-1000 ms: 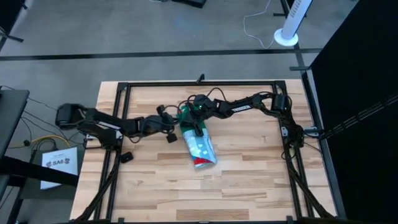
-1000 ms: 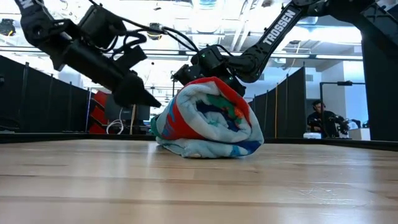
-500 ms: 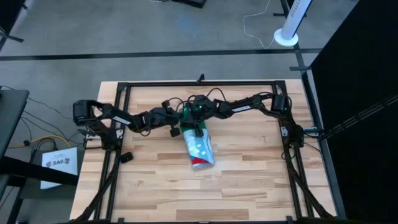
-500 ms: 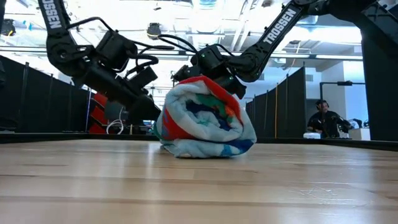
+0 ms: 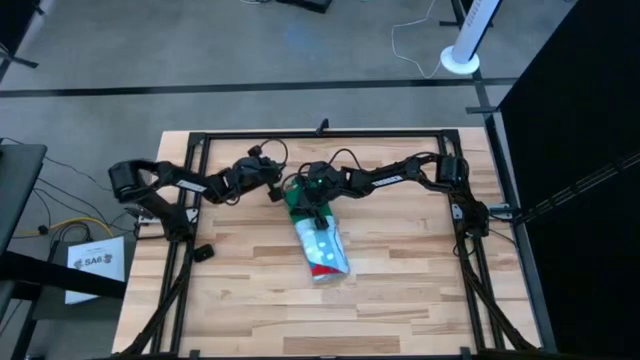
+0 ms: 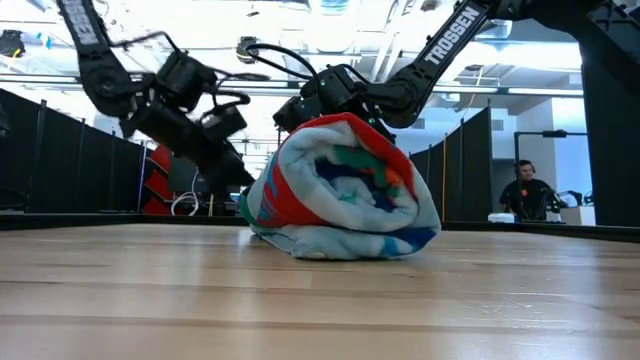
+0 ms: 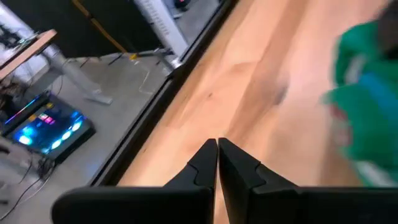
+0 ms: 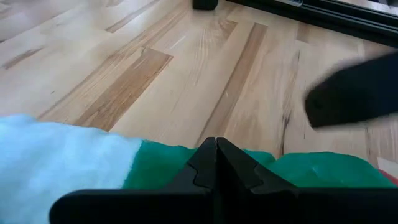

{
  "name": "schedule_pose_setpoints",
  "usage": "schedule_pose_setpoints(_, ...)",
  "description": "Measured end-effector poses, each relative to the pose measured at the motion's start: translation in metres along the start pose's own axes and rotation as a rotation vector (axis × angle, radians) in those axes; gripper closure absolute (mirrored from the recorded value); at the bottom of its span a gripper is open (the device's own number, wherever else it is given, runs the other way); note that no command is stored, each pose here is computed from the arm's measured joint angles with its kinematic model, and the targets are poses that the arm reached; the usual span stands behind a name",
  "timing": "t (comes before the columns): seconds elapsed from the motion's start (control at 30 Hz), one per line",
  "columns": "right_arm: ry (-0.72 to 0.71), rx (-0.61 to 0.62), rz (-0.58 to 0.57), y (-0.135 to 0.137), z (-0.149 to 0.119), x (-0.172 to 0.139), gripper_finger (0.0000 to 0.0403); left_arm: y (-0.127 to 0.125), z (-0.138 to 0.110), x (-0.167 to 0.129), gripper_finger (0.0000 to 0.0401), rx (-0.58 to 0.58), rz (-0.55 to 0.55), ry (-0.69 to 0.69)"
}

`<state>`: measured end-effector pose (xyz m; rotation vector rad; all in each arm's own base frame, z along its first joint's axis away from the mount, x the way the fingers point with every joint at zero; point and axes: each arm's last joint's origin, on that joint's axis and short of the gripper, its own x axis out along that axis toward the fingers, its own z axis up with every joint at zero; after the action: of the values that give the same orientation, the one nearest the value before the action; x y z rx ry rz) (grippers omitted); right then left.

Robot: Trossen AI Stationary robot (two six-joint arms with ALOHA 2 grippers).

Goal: Roll towel
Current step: Roll the multicolor dinosaur print towel

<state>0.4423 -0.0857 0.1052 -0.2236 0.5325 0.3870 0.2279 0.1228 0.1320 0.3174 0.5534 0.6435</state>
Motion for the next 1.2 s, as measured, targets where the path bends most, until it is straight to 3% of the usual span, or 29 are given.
schedule_pose_setpoints(0.13,0.002,0.019,-0.007,-0.003,-0.002,-0.002,0.0403,-0.003,0.015,-0.023,0.0401,0.011,-0.05,0.001)
schedule_pose_setpoints(0.3,0.002,0.014,-0.012,-0.003,-0.001,-0.002,0.0403,-0.02,0.025,-0.05,0.0401,-0.042,-0.249,-0.11)
schedule_pose_setpoints(0.67,0.006,0.019,-0.014,-0.003,-0.002,-0.002,0.0403,-0.062,0.007,-0.04,0.0401,-0.055,-0.403,-0.081)
schedule_pose_setpoints(0.8,0.007,0.019,-0.014,-0.003,-0.002,-0.001,0.0403,-0.062,0.003,-0.034,0.0401,-0.067,-0.387,-0.065)
schedule_pose_setpoints(1.1,0.01,-0.005,-0.01,0.005,0.002,0.003,0.0403,-0.029,-0.003,-0.019,0.0401,-0.041,-0.132,-0.041)
schedule_pose_setpoints(1.2,0.007,0.005,-0.002,0.006,0.003,0.003,0.0403,-0.023,-0.006,-0.016,0.0401,-0.035,-0.119,-0.033)
